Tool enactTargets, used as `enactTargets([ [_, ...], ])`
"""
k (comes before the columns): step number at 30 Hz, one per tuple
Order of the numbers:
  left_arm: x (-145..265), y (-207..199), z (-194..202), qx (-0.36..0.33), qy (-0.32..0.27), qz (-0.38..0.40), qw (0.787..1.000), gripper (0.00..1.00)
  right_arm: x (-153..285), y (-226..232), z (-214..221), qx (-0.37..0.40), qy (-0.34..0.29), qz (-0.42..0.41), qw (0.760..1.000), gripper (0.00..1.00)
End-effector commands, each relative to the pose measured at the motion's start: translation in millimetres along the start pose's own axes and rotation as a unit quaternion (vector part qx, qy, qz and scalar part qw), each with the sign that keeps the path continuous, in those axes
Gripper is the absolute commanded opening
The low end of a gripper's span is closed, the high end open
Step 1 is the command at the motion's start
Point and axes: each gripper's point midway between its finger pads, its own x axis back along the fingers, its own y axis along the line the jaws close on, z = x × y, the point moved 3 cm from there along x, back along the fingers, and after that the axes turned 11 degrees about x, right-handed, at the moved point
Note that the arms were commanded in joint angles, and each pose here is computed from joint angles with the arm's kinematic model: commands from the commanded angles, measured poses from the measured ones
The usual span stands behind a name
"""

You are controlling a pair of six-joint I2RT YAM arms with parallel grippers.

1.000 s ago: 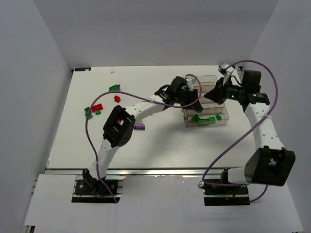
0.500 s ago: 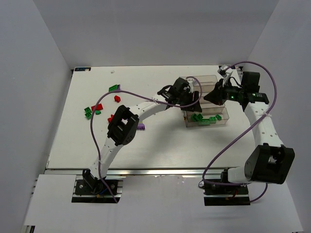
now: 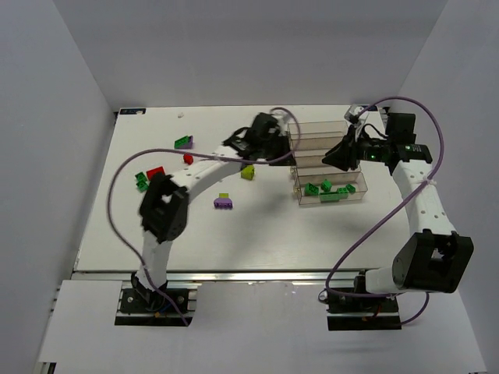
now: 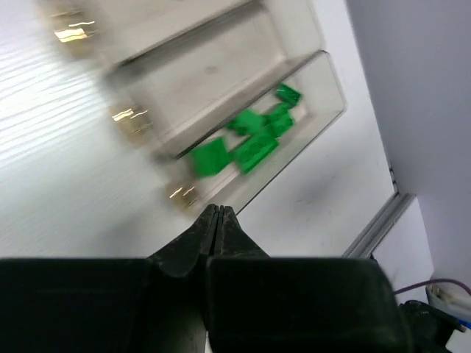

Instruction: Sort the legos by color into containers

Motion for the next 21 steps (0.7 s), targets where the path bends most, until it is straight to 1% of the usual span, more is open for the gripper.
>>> enactTargets([
  [1,109.2,21.3,-65.6,0.030,-0.139,-0.022,0.990,0.10,-6.8,22.9,-20.6,0.068,-0.013,-0.044,0.997,0.36],
  [2,137.8,36.7,-57.5,0.044,-0.153,-0.037,0.987,0.10,-22.4,34.6,-19.0,0.090,0.001,-0.066,0.994,0.34],
  [3,158.0,60.2,-64.9,0.061,-0.175,-0.060,0.981,0.10,-29.0,40.5,-17.4,0.097,0.009,-0.075,0.992,0.32],
  [4,172.7,75.2,-61.2,0.072,-0.181,-0.077,0.978,0.10,-36.5,42.3,-13.3,0.105,0.027,-0.073,0.991,0.27],
  [5,200.7,80.1,-62.5,0.076,-0.204,-0.084,0.972,0.10,-51.0,55.4,-12.6,0.115,0.033,-0.096,0.988,0.25],
  [6,215.0,122.5,-51.6,0.107,-0.204,-0.136,0.964,0.11,-58.1,59.2,-11.6,0.120,0.039,-0.101,0.987,0.23],
  [7,227.8,138.5,-46.6,0.120,-0.209,-0.158,0.958,0.13,-65.8,61.2,-11.1,0.127,0.044,-0.104,0.985,0.21],
  [8,242.0,155.1,-43.6,0.132,-0.217,-0.182,0.950,0.25,-78.2,70.5,-8.9,0.128,0.049,-0.125,0.983,0.21],
  [9,270.3,184.0,-40.5,0.163,-0.234,-0.228,0.931,0.33,-83.8,72.4,-11.3,0.132,0.051,-0.130,0.981,0.21],
  [10,278.2,205.5,-28.3,0.183,-0.226,-0.258,0.921,0.38,-90.3,72.4,-11.7,0.137,0.056,-0.130,0.980,0.22],
  [11,289.3,221.9,-23.3,0.193,-0.225,-0.281,0.913,0.46,-101.2,76.4,-8.4,0.130,0.063,-0.143,0.979,0.23],
  [12,310.5,250.6,-16.6,0.221,-0.231,-0.330,0.888,0.50,-105.4,75.0,-13.7,0.131,0.060,-0.143,0.979,0.24],
  [13,315.6,264.1,-7.5,0.231,-0.223,-0.352,0.879,0.53,-110.0,73.8,-14.4,0.126,0.061,-0.144,0.980,0.24],
  [15,333.8,299.0,4.0,0.263,-0.212,-0.395,0.854,0.56,-121.5,71.0,-16.3,0.108,0.063,-0.145,0.981,0.26],
  [16,337.1,308.3,7.3,0.268,-0.209,-0.411,0.846,0.57,-124.7,70.6,-16.0,0.102,0.064,-0.147,0.982,0.28],
  [19,338.3,333.3,14.3,0.281,-0.191,-0.438,0.832,0.59,-131.8,67.6,-12.6,0.087,0.065,-0.146,0.983,0.30],
  [20,336.9,343.6,15.8,0.286,-0.184,-0.448,0.827,0.62,-133.9,67.3,-9.9,0.083,0.066,-0.145,0.984,0.34],
  [21,338.0,344.8,14.2,0.286,-0.188,-0.447,0.826,0.63,-134.6,66.3,-11.1,0.086,0.063,-0.143,0.984,0.34],
])
